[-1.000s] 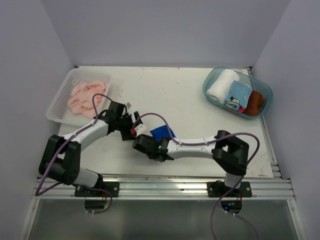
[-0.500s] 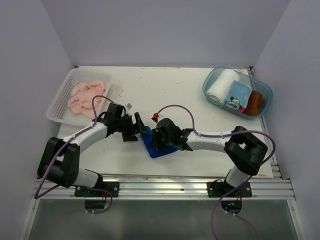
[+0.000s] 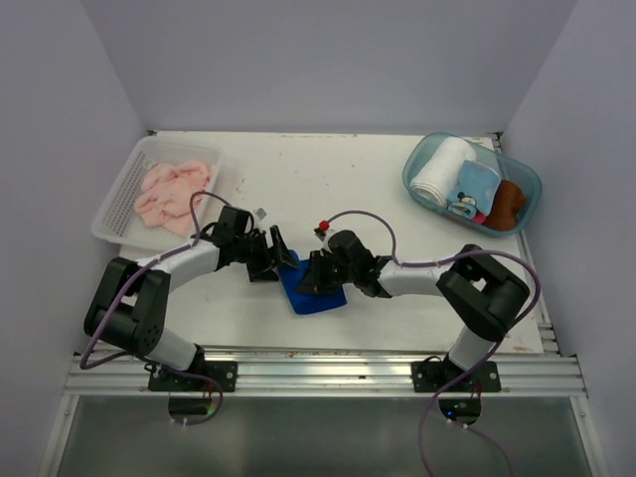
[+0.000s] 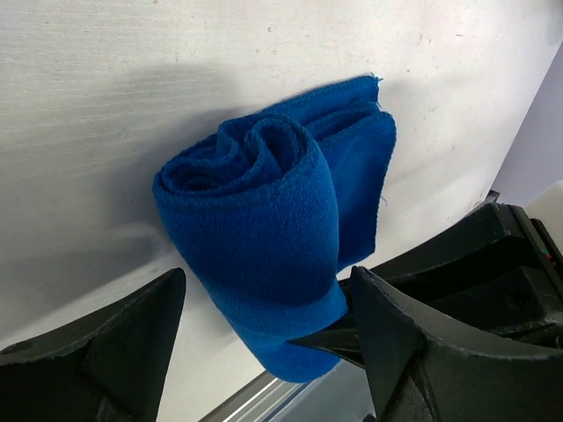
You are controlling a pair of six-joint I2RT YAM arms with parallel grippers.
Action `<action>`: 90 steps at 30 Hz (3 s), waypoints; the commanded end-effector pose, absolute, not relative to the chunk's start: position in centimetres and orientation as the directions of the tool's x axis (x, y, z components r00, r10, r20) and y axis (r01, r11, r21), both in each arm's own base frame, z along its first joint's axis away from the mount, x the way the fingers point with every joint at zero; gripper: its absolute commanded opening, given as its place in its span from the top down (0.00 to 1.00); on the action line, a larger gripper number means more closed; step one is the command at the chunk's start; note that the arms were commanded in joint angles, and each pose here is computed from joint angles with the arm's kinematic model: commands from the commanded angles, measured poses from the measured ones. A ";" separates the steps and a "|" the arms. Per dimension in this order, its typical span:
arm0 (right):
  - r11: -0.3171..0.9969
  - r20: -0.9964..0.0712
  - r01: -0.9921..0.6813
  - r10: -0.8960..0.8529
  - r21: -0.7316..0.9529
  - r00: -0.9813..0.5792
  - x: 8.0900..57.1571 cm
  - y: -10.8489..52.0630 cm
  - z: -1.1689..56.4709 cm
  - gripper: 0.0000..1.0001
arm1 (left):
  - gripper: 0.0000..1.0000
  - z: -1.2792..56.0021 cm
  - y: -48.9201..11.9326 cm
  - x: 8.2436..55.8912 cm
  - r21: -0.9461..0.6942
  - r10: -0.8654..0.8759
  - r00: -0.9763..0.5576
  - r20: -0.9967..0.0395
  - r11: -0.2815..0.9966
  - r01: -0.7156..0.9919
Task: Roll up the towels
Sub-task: Roll the towel
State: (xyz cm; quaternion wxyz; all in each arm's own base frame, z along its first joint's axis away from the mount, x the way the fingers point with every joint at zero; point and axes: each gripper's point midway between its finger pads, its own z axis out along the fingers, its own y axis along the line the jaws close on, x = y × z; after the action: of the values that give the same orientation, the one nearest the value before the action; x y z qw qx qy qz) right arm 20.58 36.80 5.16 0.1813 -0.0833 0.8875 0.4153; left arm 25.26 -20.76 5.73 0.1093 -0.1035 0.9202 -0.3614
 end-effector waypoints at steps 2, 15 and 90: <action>0.586 -0.350 -0.284 0.000 0.759 -0.937 19.9 37.6 5.3 1.00 | 0.23 5.2 -21.6 25.8 -0.698 -0.243 -0.959 -0.148 0.712 -0.073; 0.778 -0.512 -0.349 -0.042 0.522 -0.858 22.4 32.6 8.6 0.32 | 0.78 4.8 -21.8 25.7 -0.662 -0.215 -0.966 -0.146 0.747 -0.066; 0.681 -0.331 -0.083 0.243 0.728 -0.912 21.7 33.8 5.6 0.93 | 0.18 8.3 -24.1 27.7 -0.657 -0.183 -0.962 -0.201 0.754 -0.006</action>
State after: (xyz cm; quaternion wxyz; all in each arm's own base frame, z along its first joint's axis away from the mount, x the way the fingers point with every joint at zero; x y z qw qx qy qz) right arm 22.49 33.45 5.37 0.2333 0.0307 0.9060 0.3519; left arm 27.51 -23.25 8.34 0.1241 -0.0656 0.9353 -0.3248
